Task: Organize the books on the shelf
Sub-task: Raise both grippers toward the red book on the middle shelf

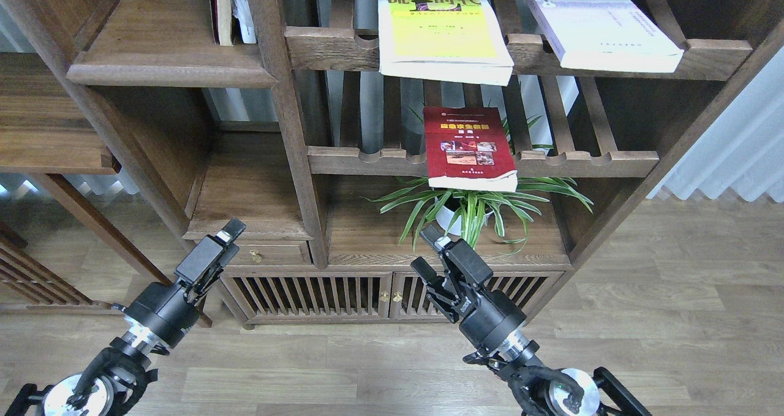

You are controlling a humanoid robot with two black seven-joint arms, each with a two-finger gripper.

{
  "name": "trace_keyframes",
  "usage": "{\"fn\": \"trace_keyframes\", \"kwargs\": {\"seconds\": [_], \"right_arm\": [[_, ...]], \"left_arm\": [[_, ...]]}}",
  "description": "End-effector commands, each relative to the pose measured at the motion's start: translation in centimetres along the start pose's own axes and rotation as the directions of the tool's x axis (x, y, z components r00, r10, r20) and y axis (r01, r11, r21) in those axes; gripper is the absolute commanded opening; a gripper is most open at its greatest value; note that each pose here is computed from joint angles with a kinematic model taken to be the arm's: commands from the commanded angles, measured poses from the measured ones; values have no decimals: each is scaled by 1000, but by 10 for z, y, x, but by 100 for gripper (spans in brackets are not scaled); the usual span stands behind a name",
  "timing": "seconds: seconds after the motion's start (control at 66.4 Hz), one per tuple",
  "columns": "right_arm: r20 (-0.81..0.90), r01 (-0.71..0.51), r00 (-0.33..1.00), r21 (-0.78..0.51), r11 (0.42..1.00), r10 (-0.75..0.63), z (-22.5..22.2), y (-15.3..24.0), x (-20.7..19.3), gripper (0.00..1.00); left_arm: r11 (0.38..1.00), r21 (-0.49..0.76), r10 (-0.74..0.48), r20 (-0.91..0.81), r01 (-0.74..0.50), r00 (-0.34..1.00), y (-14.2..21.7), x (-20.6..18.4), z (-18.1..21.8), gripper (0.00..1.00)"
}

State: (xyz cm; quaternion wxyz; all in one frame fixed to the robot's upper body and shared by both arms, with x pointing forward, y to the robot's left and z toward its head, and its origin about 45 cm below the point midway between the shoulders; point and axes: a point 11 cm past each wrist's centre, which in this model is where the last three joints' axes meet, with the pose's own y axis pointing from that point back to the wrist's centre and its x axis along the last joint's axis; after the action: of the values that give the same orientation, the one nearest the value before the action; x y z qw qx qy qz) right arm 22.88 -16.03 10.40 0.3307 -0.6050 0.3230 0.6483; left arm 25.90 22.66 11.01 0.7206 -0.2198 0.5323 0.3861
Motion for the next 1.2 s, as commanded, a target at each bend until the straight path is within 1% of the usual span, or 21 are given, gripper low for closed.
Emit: {"fn": "trace_keyframes", "kwargs": {"seconds": [0.0, 0.437, 0.632, 0.813, 0.993, 1.008, 1.084, 1.189], "right_arm": [[0, 1, 1000, 5, 1000, -1, -1, 1, 0, 99], [20, -27, 999, 11, 1000, 27, 3, 8, 10, 99], [15, -6, 1000, 6, 1000, 6, 3, 5, 6, 99], [-3, 59, 998, -16, 998, -59, 8, 3, 1, 99], [-8, 63, 998, -17, 998, -63, 8, 5, 7, 99], [-11, 71, 997, -17, 997, -72, 9, 5, 6, 99], [-16, 75, 997, -13, 997, -76, 8, 7, 9, 99], [-14, 40, 999, -5, 999, -40, 6, 11, 20, 99]], "left_arm": [[1000, 21, -6, 0, 6, 1000, -5, -1, -4, 100], [1000, 23, -5, -5, 5, 1000, -5, 0, -5, 100], [1000, 24, 16, -20, -15, 1000, -2, 7, -8, 100], [999, 33, 23, -28, -22, 999, 0, 9, -13, 100], [999, 47, 16, -25, -15, 1000, -4, 8, -15, 100], [998, 63, 19, -32, -17, 999, -3, 8, -23, 100], [996, 84, 26, -42, -22, 999, -1, 10, -32, 100], [994, 104, 31, -50, -26, 998, -1, 11, -40, 100]]}}
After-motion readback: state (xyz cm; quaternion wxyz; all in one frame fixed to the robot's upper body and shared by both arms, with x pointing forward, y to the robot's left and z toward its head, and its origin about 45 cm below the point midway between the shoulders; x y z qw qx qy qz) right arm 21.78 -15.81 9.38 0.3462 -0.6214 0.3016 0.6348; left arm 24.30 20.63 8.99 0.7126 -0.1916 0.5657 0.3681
